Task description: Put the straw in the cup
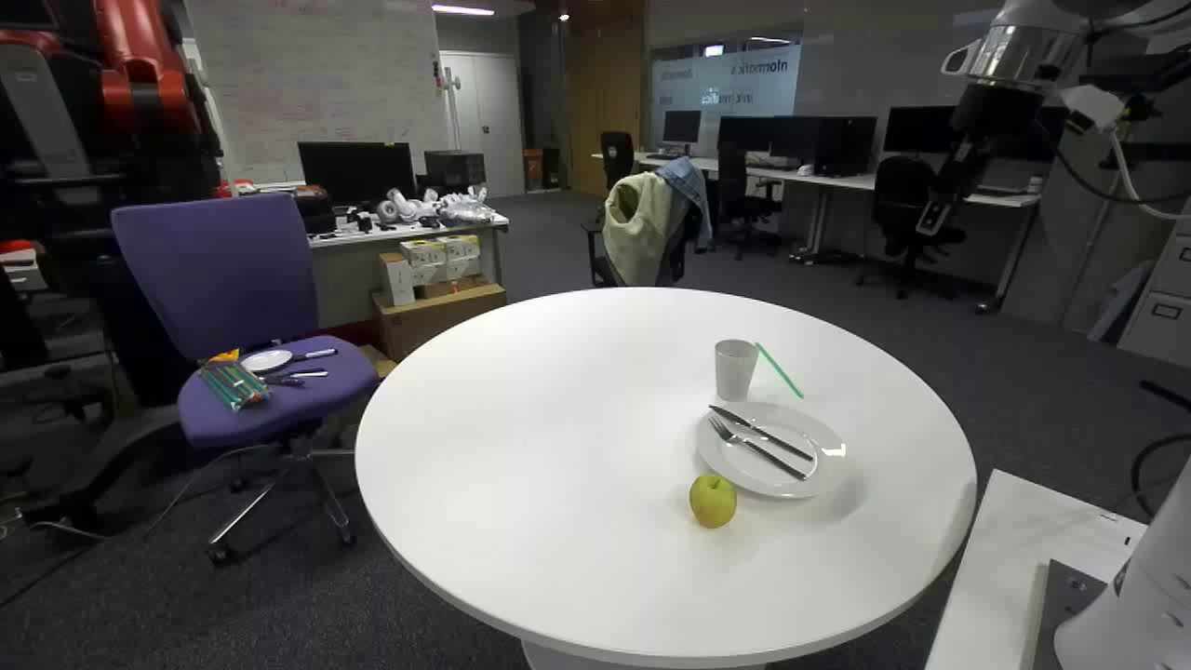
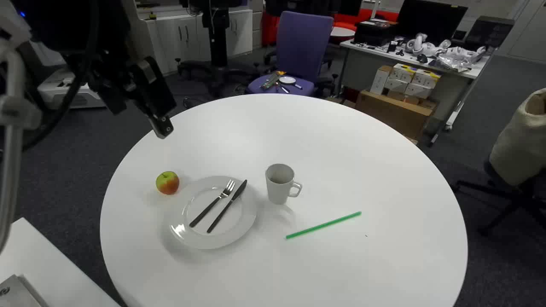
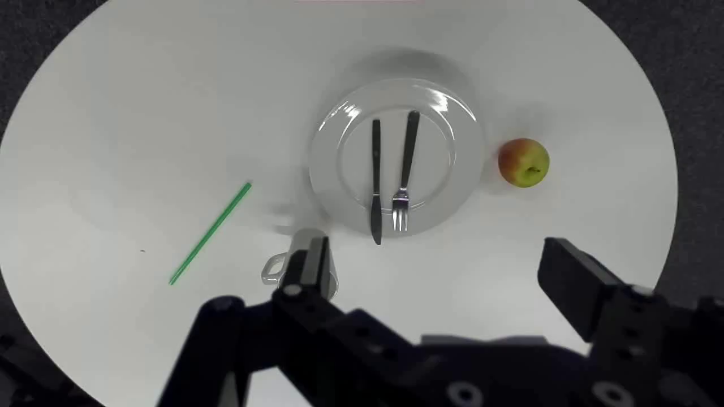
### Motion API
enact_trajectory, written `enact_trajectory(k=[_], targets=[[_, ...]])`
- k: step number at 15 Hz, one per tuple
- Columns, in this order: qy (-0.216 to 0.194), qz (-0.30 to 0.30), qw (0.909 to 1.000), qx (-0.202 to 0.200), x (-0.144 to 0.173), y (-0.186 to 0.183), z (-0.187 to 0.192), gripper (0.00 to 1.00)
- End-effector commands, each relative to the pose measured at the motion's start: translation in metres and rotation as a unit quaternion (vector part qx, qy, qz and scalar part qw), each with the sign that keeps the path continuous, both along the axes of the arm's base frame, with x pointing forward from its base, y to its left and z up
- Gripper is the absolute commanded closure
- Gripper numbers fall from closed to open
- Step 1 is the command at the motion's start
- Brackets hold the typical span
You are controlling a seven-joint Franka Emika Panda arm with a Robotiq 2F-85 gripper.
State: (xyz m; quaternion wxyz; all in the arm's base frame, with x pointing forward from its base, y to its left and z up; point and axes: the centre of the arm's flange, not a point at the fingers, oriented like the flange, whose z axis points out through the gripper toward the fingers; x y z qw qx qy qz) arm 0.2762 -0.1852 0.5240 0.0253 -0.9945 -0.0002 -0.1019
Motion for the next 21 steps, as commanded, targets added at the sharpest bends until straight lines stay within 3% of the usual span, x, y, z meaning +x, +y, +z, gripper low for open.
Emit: enact_trajectory(k=[1, 5, 10, 15, 21], targets=[[0.0, 0.0, 1.0, 0.0, 0.0, 0.0, 0.0, 0.0], [-0.065, -0.105, 0.9923, 0.007, 0.037, -0.015, 0.007, 0.0], [-0.106, -0.236, 0.966, 0.001, 0.089, -0.035, -0.005, 0.0], [-0.066, -0.354, 0.9328, -0.006, 0.13, -0.068, -0.032, 0.0], [-0.031, -0.442, 0.8964, -0.01, 0.165, -0.128, -0.047, 0.0]])
